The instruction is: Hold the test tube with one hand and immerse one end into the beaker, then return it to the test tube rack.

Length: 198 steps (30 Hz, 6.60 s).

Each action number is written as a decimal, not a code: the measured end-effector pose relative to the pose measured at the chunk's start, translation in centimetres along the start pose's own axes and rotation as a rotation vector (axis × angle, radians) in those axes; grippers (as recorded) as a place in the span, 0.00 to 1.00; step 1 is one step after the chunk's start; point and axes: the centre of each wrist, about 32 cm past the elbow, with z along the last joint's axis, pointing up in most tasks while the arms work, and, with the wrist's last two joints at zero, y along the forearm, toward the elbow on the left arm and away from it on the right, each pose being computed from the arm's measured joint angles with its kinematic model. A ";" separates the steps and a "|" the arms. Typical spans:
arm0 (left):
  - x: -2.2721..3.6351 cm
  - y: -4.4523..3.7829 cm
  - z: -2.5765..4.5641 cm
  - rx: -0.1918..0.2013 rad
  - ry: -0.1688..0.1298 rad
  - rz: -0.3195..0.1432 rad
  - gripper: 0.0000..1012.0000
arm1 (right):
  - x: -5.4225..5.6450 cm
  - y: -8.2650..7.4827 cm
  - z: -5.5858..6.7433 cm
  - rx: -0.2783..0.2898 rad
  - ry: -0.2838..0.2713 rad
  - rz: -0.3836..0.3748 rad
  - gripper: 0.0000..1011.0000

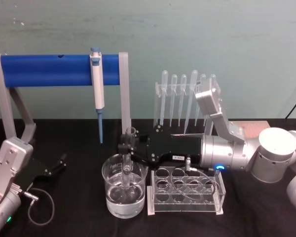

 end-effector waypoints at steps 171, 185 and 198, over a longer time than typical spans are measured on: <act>0.00 0.00 0.00 0.000 0.000 0.000 0.99 | -0.1 0.2 -3.3 -0.014 0.013 -0.016 0.23; 0.00 0.00 0.00 0.000 0.000 0.000 0.99 | -0.1 0.2 -3.3 -0.014 0.013 -0.016 0.23; 0.00 0.00 0.00 0.000 0.000 0.000 0.99 | -0.1 0.2 -3.3 -0.014 0.013 -0.016 0.23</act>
